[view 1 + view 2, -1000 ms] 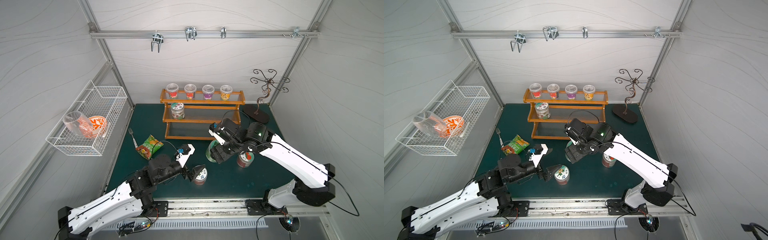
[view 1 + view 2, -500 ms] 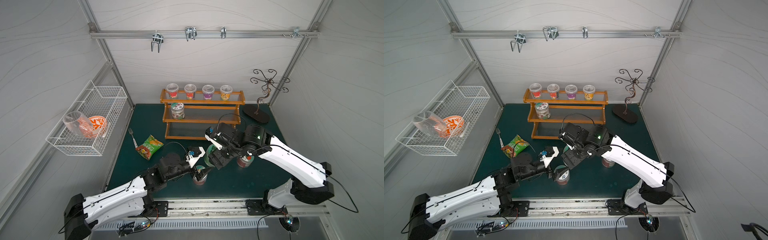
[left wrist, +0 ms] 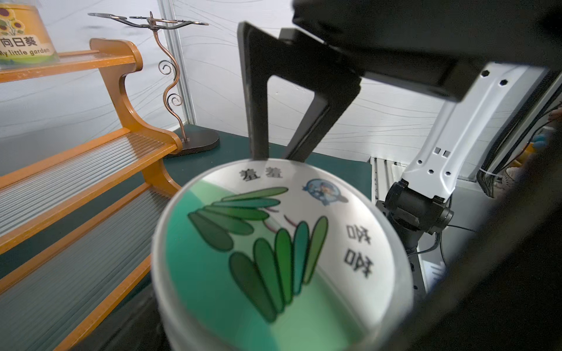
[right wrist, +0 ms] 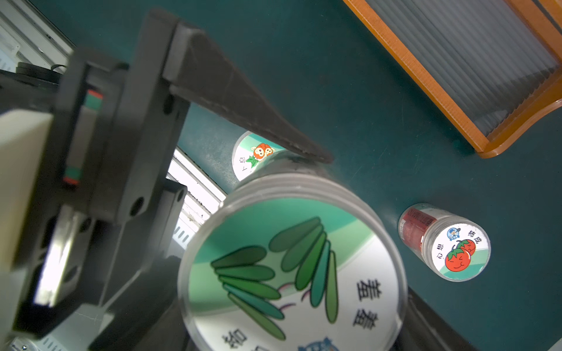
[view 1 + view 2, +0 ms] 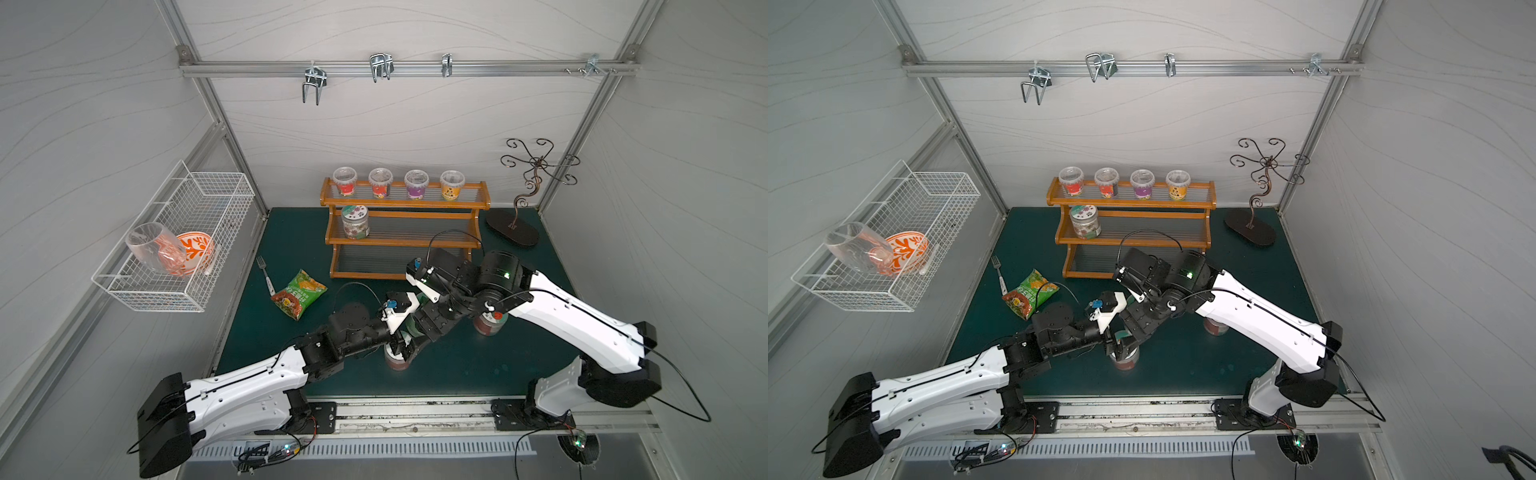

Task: Place the seed container on the shelf
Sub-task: Pick up the seed jar at the center of the board.

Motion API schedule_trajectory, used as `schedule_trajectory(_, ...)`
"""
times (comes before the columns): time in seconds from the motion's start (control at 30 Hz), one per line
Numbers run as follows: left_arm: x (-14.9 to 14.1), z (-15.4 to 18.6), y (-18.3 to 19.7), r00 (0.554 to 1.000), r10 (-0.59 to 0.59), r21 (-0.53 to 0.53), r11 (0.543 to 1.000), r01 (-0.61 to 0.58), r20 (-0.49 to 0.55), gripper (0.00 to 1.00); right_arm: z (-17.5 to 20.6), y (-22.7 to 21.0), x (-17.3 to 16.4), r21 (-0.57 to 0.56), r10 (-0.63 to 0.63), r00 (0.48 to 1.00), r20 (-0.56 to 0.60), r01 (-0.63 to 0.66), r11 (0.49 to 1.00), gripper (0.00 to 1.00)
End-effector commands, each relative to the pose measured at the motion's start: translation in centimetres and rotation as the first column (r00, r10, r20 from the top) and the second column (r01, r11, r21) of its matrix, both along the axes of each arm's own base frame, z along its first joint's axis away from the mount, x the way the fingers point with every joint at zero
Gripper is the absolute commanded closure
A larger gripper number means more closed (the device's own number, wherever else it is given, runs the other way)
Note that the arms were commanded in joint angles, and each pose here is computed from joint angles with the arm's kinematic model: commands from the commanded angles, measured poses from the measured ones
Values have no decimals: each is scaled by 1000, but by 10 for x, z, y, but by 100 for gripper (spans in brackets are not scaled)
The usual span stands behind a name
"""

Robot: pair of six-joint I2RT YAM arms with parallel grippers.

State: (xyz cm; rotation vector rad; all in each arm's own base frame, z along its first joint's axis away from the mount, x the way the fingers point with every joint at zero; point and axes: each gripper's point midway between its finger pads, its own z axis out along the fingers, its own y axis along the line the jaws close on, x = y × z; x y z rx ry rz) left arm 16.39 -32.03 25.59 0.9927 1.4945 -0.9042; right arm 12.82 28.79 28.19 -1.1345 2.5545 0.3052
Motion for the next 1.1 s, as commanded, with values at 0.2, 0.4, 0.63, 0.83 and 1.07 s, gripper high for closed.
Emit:
schedule_trajectory(0.2,2,39,-8,998,-3,-114,993,10,61,23,3,8,-3,32,17,1000,-8,-17,999,35)
schedule_trajectory(0.4,4,43,-2,997,27,-147,989,-17,71,40,3,9,-2,40,25,1000,8,-25,999,19)
schedule_trajectory(0.63,11,46,4,993,83,-174,982,-67,85,47,16,6,8,71,20,996,88,-26,997,1)
schedule_trajectory(0.83,31,45,15,973,217,-205,959,-196,83,50,44,-5,17,179,-44,983,180,11,984,1)
schedule_trajectory(1.07,64,44,38,894,441,-264,874,-408,78,50,68,-41,32,310,-206,951,230,130,942,1)
